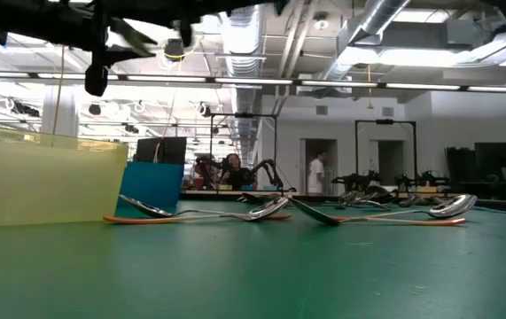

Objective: Sort silverware by color (type)
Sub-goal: Put the orange spoon into the green bin

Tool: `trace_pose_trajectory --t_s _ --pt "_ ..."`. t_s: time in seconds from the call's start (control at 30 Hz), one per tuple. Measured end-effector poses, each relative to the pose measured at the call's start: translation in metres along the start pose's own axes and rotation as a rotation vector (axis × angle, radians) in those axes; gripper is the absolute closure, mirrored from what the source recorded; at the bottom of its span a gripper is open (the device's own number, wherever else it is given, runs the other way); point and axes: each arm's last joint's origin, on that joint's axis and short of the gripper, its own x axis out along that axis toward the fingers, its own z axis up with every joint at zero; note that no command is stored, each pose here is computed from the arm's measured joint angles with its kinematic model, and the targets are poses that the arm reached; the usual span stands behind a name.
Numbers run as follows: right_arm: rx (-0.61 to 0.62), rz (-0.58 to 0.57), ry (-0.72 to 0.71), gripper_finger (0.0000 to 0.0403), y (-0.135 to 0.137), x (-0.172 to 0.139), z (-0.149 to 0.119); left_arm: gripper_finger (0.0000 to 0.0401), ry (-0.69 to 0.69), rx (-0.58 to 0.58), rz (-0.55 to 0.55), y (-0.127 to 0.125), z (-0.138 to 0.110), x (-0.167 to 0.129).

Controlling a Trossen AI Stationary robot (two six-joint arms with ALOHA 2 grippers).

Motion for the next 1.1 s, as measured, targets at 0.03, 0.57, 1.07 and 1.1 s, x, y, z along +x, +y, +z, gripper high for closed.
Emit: trace_pose_trajectory --t_s 0.03,0.57,1.07,1.1 --pt "-0.01 0.027 -0.002 0.0403 0.001 0.006 -0.003 0.0332 0.007 0.001 0.009 0.001 -0.001 0.0" --pt "-0.062 0.246 0.049 0.0403 0.016 0.084 -0.054 0.0332 0.068 0.011 0.091 0.009 -0.007 -0.001" --pt "-0.173 0.258 0.177 0.0403 0.022 0.086 -0.069 0.0332 0.069 0.011 0.098 0.009 -0.007 -0.001" --pt "-0.182 0.259 0.185 0.0403 0.023 0.086 -0.07 0.0332 0.07 0.011 0.098 0.009 -0.007 -0.001"
